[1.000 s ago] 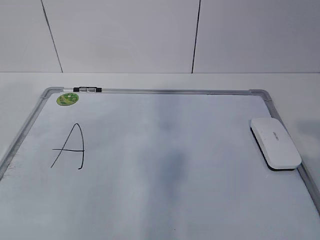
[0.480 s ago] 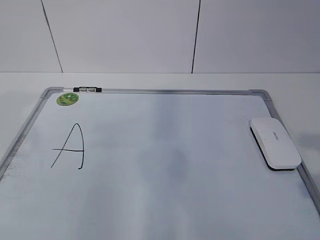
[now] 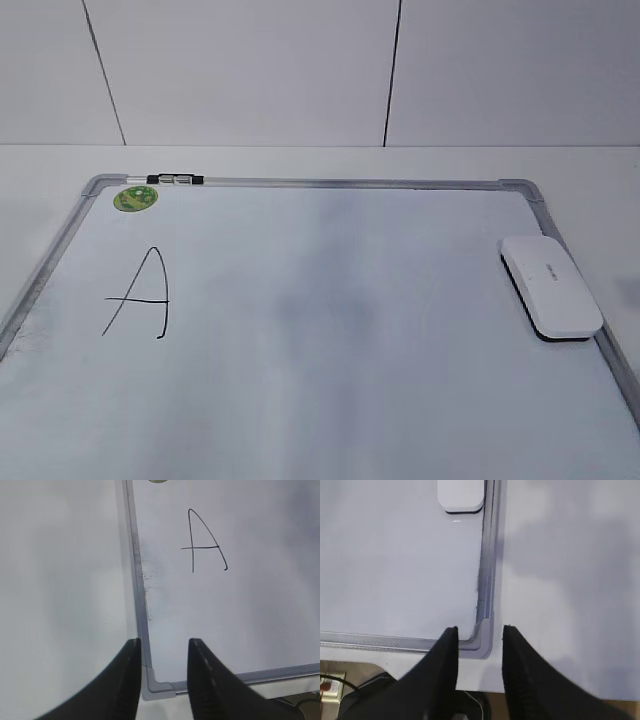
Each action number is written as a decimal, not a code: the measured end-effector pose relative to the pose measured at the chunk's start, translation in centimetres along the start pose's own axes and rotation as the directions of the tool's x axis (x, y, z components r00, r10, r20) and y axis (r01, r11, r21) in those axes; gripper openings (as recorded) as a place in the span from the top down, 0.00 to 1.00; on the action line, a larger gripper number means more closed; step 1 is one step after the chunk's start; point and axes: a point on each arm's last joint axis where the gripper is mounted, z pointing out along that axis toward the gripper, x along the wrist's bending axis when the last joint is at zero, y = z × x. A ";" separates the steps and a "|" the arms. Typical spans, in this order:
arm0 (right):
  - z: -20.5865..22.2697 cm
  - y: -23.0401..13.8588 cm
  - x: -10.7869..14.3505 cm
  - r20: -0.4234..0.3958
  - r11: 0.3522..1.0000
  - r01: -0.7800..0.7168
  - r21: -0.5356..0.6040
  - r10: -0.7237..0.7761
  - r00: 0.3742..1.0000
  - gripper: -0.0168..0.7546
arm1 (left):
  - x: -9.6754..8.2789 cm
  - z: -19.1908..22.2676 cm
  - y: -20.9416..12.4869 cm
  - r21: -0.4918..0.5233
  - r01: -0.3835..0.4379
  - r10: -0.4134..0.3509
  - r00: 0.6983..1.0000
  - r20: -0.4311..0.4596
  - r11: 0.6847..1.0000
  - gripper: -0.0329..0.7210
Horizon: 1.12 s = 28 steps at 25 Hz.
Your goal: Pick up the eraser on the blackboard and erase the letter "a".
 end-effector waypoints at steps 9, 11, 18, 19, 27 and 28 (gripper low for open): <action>-3.2 -3.5 -0.4 0.016 0.970 0.001 -0.243 0.003 1.000 0.66 | -0.6 -0.9 -4.6 -0.070 -0.001 0.003 0.999 0.033 0.998 0.64; -3.7 -4.3 -0.4 0.015 0.958 -0.001 -0.286 0.005 1.000 0.66 | -0.7 -0.8 -6.0 -0.085 -0.003 0.006 0.999 0.033 0.996 0.64; -4.7 -6.3 -0.5 0.012 0.919 -0.004 -0.394 0.010 1.000 0.66 | -0.6 -0.7 -10.5 -0.177 -0.024 0.026 1.000 0.009 0.984 0.64; -4.8 -6.3 -0.5 0.013 0.918 -0.002 -0.396 0.008 1.000 0.66 | -0.7 -0.8 -11.0 -0.194 -0.026 0.028 1.000 0.008 0.981 0.64; -2.1 -6.8 -0.4 0.016 0.951 0.005 -0.309 0.000 1.000 0.66 | -0.1 0.5 -13.7 -0.226 -0.047 0.037 0.998 -0.047 0.973 0.64; -1.8 -6.9 -0.4 0.017 0.955 0.008 -0.297 -0.003 1.000 0.66 | -0.1 0.6 -13.7 -0.227 -0.047 0.037 0.998 -0.049 0.973 0.64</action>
